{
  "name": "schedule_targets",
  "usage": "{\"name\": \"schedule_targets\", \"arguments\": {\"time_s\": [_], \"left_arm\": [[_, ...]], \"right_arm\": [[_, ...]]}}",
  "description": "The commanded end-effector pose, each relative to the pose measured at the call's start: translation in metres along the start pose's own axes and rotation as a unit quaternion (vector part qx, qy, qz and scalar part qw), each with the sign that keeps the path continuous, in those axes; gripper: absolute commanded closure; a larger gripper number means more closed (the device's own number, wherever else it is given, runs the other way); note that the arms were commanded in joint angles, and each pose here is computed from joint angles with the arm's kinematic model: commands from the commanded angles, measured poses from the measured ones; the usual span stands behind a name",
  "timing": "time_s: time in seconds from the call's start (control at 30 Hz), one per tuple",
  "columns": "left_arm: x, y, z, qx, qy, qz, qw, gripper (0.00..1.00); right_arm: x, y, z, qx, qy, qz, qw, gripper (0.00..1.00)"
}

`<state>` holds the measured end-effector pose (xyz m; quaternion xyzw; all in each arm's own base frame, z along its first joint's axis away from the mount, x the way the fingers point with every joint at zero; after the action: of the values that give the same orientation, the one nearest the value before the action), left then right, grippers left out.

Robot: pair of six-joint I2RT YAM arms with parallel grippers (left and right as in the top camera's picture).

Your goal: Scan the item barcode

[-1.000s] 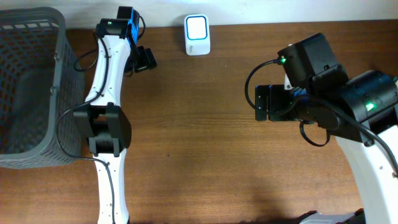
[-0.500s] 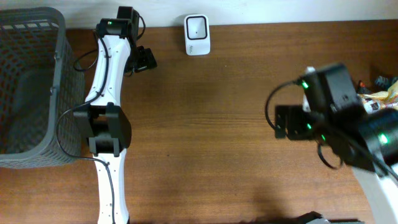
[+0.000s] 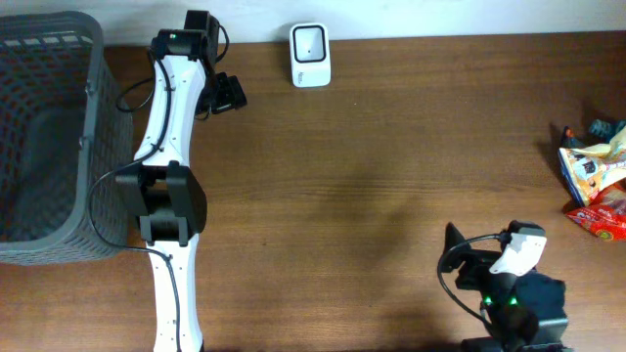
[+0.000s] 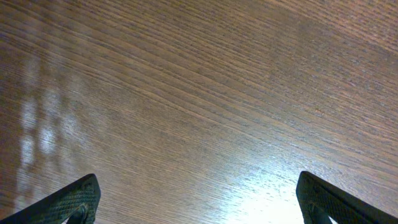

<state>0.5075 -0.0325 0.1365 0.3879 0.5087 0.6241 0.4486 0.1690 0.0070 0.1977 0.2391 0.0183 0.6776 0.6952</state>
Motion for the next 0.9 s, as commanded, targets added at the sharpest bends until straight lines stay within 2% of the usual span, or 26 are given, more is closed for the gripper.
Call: {"name": "schedule_targets", "arguments": {"time_s": [0.0,0.4,0.53,0.67,0.87], "left_arm": [[0.002,0.001,0.001,-0.002,0.006,0.000,1.000,0.01],[0.002,0.001,0.001,-0.002,0.006,0.000,1.000,0.01],[0.002,0.001,0.001,-0.002,0.006,0.000,1.000,0.01],[0.002,0.001,0.001,-0.002,0.006,0.000,1.000,0.01],[0.002,0.001,0.001,-0.002,0.006,0.000,1.000,0.01]], "right_arm": [[0.001,-0.014,-0.015,-0.022,0.001,0.035,0.999,0.01],[0.004,-0.037,-0.024,-0.137,0.028,0.084,0.987,0.02],[0.003,-0.038,-0.028,-0.129,0.068,0.075,0.986,0.02],[0.000,-0.038,-0.027,-0.136,0.145,0.056,0.978,0.02],[0.000,-0.039,-0.028,-0.135,0.146,0.052,0.979,0.02]]}}
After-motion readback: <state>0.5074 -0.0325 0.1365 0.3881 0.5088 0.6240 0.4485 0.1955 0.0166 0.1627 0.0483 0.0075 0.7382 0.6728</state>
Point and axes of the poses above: each gripper's point midway between its finger pads, its own y axis back along the fingers, its own x axis along the line the jaws close on, z = x × y, the point moved 5 cm from there along y, back along the fingers, and after that the axes turned 4 degrees about -y, right-handed, at the moved point
